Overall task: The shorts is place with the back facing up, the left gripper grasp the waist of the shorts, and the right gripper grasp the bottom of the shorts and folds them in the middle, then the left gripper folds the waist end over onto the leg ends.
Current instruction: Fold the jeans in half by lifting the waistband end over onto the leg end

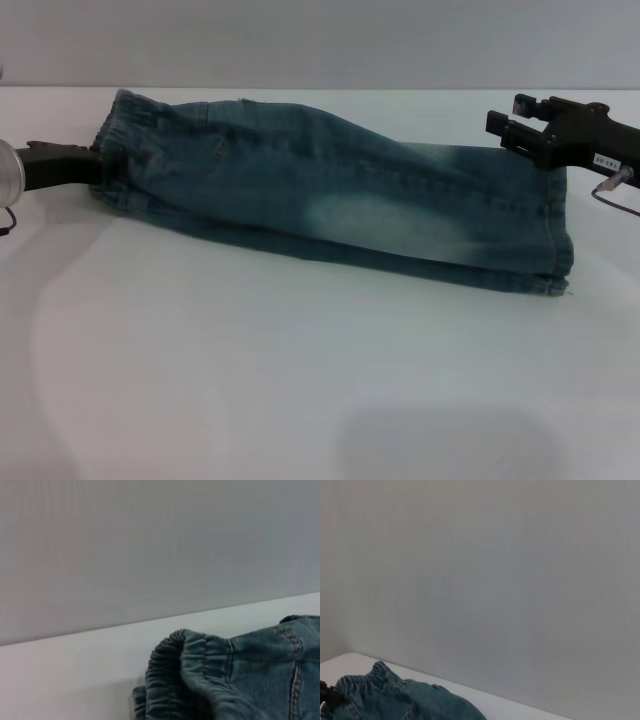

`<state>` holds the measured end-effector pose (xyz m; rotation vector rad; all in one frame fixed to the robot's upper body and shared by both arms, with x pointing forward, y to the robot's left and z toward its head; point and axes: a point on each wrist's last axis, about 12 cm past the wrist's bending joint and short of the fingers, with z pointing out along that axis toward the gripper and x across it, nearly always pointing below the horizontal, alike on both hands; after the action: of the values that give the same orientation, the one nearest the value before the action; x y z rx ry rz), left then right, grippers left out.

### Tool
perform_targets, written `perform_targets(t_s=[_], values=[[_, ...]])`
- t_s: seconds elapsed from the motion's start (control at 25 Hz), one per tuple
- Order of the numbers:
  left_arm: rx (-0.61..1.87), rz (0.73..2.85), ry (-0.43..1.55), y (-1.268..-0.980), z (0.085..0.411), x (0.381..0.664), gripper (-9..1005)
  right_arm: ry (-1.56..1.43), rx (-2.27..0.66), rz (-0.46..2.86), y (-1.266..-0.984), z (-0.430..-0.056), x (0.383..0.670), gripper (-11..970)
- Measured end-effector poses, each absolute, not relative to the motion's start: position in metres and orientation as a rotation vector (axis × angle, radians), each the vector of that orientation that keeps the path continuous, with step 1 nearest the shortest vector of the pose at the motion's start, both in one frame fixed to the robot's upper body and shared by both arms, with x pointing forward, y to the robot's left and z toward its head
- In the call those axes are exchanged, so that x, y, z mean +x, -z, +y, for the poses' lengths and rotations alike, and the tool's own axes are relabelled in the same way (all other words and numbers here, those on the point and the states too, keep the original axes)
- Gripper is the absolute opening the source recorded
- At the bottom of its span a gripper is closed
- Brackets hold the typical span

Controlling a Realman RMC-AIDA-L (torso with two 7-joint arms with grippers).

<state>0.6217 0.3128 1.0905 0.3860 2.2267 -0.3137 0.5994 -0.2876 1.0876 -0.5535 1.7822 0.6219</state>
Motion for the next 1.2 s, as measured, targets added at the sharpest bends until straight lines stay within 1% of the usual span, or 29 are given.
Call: perform_targets(t_s=[0.6,0.8,1.2], values=[[0.454,2.214,0.347,-1.098,0.307,0.621,34,-0.611,-0.507,1.781,-1.086,-0.293,0.598,459],[0.474,2.201,0.362,-1.103,0.305,0.622,33,-0.606,-0.506,1.783,-1.085,-0.294,0.597,459],[0.523,2.089,0.481,-1.134,0.294,0.624,34,-0.585,-0.524,1.792,-1.081,-0.287,0.602,458]])
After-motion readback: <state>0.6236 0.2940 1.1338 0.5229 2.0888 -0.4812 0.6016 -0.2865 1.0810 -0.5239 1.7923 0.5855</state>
